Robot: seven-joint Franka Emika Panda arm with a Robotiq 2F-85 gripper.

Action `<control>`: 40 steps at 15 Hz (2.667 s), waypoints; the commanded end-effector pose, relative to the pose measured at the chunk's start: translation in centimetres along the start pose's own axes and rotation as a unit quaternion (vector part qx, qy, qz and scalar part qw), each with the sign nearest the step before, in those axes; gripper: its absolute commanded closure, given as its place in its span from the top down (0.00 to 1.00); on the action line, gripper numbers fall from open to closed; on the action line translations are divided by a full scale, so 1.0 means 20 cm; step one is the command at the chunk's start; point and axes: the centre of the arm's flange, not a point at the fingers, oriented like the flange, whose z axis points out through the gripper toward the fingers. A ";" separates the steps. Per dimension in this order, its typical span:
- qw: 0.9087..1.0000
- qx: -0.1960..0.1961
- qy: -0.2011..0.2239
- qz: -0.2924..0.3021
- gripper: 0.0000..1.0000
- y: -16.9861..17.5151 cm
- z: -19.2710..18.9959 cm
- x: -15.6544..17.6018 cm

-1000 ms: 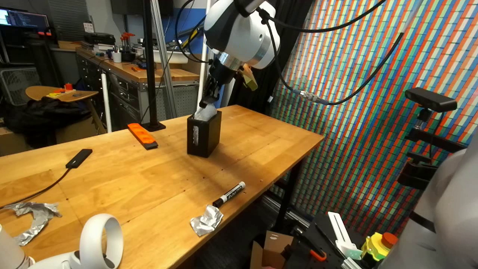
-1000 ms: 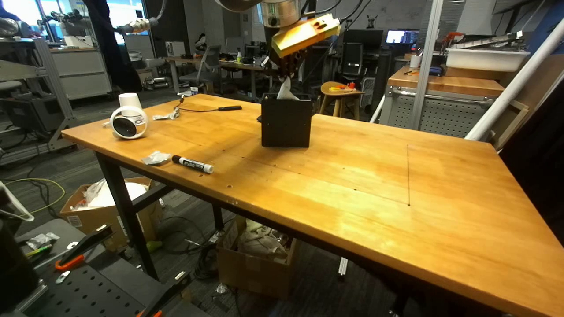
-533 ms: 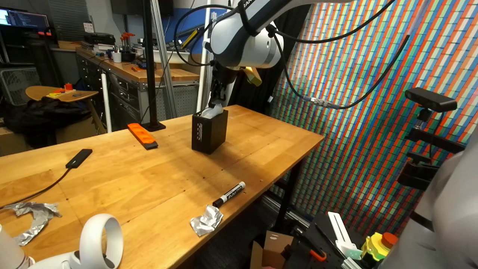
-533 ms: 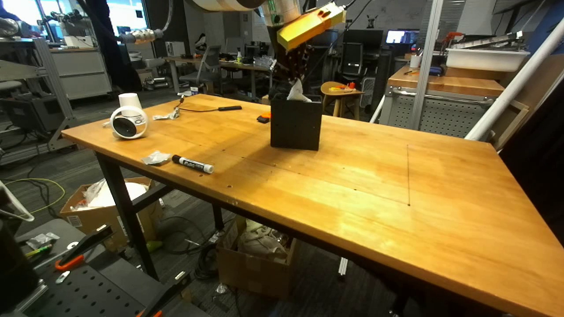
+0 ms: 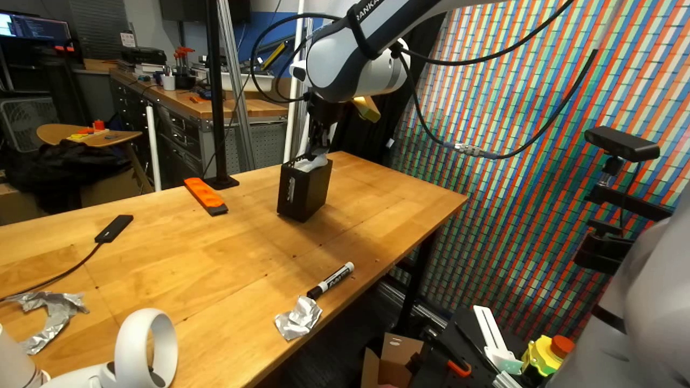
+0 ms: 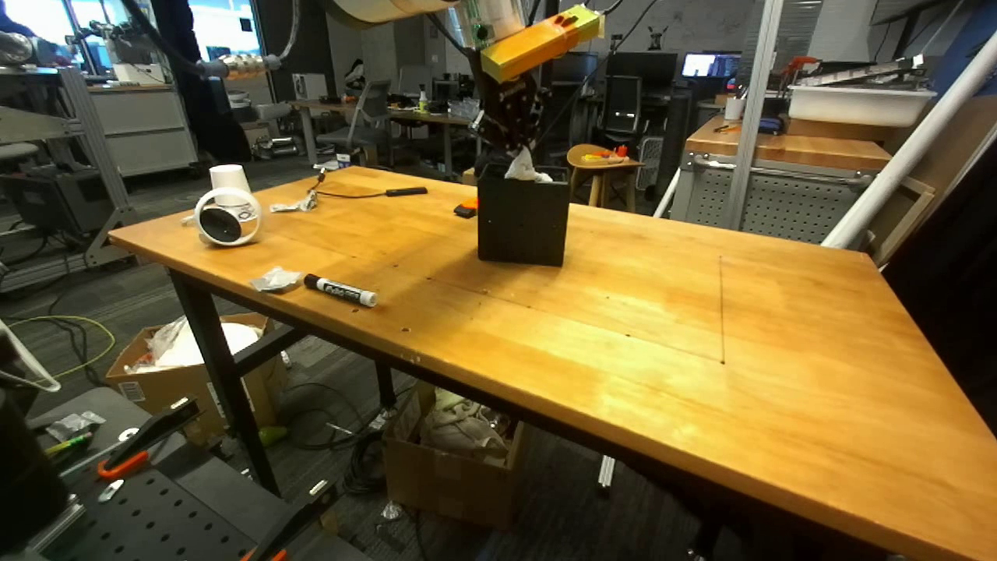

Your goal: Put the towel inside the black box

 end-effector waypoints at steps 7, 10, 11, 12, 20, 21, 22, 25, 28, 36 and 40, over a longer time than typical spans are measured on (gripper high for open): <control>0.985 0.100 0.015 0.137 0.03 0.06 -0.11 0.23; 0.983 0.093 0.021 0.158 0.03 0.08 -0.08 0.22; 0.983 0.089 0.022 0.161 0.03 0.09 -0.07 0.21; 0.984 0.082 0.020 0.159 0.03 0.11 -0.04 0.20; 0.989 0.042 0.016 0.140 0.03 0.17 0.05 0.17; 0.990 0.040 0.013 0.137 0.03 0.18 0.06 0.17; 0.990 0.036 0.011 0.133 0.03 0.18 0.06 0.17; 0.992 0.030 -0.007 0.119 0.03 0.20 0.06 0.17; 0.993 0.023 -0.024 0.111 0.03 0.21 0.05 0.16; 0.992 0.048 -0.041 0.112 0.03 0.20 0.05 0.15; 0.987 0.076 -0.049 0.134 0.03 0.18 0.05 0.17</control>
